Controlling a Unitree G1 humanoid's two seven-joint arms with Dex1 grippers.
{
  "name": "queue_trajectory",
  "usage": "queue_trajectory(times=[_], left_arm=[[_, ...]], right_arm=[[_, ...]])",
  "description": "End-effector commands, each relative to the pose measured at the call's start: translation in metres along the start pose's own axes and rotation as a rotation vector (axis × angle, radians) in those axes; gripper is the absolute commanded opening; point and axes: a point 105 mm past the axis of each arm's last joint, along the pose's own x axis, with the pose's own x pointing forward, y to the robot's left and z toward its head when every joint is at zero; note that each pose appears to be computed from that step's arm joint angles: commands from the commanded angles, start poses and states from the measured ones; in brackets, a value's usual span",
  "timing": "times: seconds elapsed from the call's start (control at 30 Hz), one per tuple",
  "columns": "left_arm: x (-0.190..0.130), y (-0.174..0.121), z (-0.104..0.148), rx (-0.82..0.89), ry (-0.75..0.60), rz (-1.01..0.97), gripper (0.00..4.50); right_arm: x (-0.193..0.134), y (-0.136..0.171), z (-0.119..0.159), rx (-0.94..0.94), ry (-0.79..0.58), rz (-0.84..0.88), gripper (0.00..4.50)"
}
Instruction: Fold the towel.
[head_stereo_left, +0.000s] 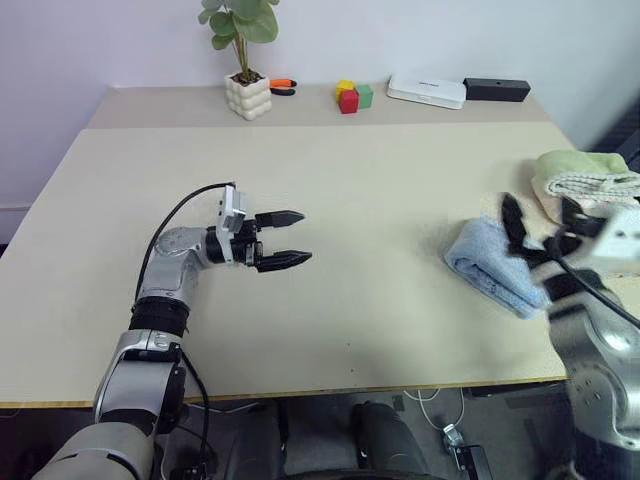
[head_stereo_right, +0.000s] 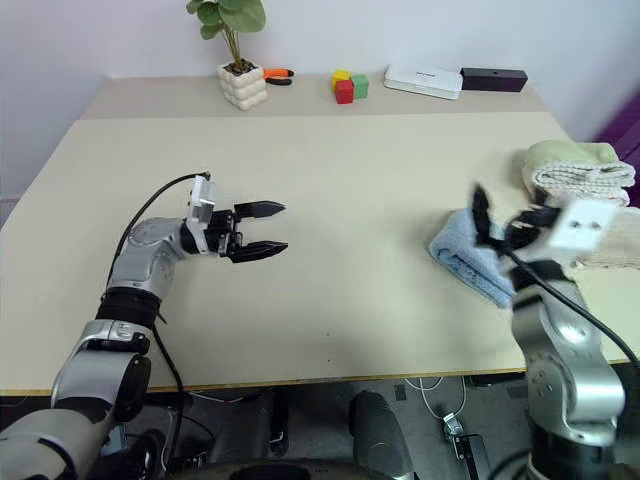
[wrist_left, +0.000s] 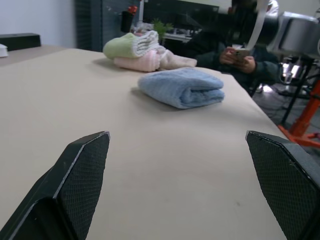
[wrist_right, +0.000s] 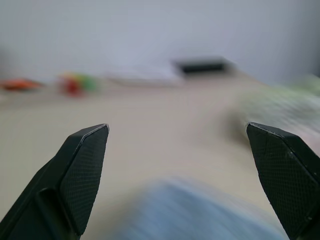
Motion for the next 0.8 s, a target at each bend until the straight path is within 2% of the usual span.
queue_trajectory(times=[0.03,0.2,0.23,0.33,0.47,0.6,0.8], left_arm=[[-0.022,0.002,0.018,0.078,-0.002,0.063,4.5],[-0.051,0.001,0.027,0.115,0.041,0.174,4.5],[-0.061,-0.004,0.027,0.117,0.054,0.198,4.5],[-0.075,-0.018,0.023,0.095,0.084,0.243,4.5],[-0.073,-0.042,0.016,0.048,0.09,0.256,4.5],[-0.078,-0.061,-0.001,-0.001,0.118,0.282,4.5],[-0.07,-0.063,0.0,-0.004,0.09,0.288,4.5]], right_arm=[[0.006,0.051,0.001,-0.005,-0.023,0.366,4.47],[-0.008,0.085,-0.025,0.008,0.074,0.791,4.47],[-0.016,0.091,-0.032,0.006,0.127,0.913,4.47],[-0.021,0.084,-0.048,-0.06,0.221,1.055,4.47],[-0.007,0.072,-0.045,-0.081,0.226,1.082,4.47],[-0.001,0.076,-0.049,-0.104,0.235,1.08,4.47],[0.002,0.079,-0.046,-0.12,0.219,1.073,4.47]])
